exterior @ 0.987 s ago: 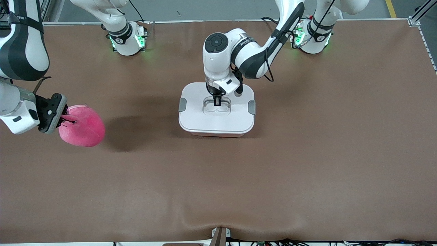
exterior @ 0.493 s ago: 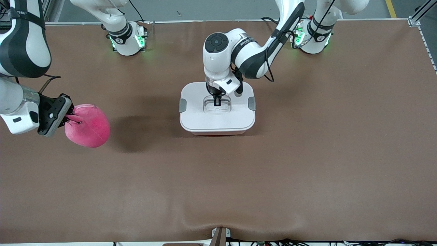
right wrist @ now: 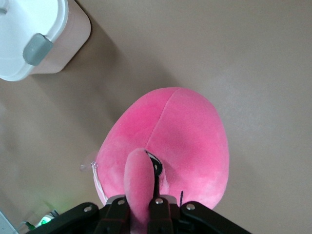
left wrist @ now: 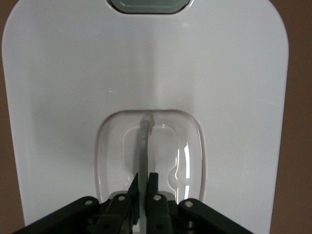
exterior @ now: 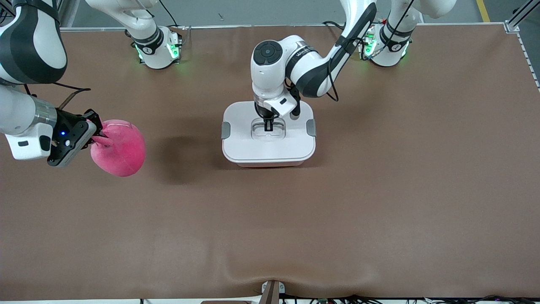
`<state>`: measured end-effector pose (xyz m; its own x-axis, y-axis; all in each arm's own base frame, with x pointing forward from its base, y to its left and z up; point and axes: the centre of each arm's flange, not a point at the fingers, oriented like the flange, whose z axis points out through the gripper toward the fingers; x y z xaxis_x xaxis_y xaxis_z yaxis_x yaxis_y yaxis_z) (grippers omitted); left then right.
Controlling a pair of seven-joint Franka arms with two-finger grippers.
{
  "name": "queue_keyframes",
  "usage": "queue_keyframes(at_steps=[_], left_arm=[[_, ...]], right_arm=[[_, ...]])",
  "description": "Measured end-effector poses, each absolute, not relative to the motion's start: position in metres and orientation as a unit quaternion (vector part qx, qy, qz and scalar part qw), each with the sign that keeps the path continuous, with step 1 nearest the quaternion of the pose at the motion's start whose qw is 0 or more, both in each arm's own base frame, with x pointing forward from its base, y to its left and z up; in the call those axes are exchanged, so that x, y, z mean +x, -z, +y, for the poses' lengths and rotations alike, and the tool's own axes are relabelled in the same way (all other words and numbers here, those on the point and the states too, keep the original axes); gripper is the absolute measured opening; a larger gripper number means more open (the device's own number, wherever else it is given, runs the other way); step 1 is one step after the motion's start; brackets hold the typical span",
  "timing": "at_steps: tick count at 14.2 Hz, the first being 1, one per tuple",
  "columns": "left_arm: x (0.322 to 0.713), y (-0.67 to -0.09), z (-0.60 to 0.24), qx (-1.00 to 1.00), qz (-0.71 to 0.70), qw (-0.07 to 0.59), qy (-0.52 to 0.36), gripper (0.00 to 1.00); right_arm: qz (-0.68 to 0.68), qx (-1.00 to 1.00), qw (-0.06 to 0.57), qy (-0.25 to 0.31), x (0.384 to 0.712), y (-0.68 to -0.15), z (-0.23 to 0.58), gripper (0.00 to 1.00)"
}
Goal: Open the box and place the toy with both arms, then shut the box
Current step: 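Lift the pink plush with the right gripper while the left gripper holds the lid, then lift the white lid off the pink container with the left gripper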
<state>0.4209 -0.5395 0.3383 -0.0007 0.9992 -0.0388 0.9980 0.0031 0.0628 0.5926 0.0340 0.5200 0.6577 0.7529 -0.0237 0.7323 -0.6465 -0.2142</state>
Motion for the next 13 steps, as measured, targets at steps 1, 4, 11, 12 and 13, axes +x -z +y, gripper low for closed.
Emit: queue_keyframes(at_steps=[1, 4, 11, 12, 13], left_arm=[[0.421, -0.339, -0.540, 0.706, 0.707, 0.036, -0.008, 0.07], [0.421, -0.344, -0.540, 0.706, 0.707, 0.041, -0.008, 0.07], [0.421, -0.387, -0.534, 0.704, 0.708, 0.062, -0.008, 0.07], [0.422, -0.394, -0.531, 0.704, 0.708, 0.063, -0.009, 0.07], [0.426, -0.402, -0.526, 0.703, 0.708, 0.063, -0.010, 0.07]], right_arm=[[-0.400, -0.910, 0.096, -0.054, 0.593, -0.523, 0.035, 0.11], [-0.350, -0.928, 0.111, -0.061, 0.590, -0.533, 0.042, 0.11], [-0.284, -0.948, 0.116, -0.090, 0.584, -0.533, 0.062, 0.11], [-0.282, -0.948, 0.116, -0.091, 0.583, -0.532, 0.062, 0.11], [-0.281, -0.948, 0.117, -0.092, 0.583, -0.532, 0.062, 0.11]])
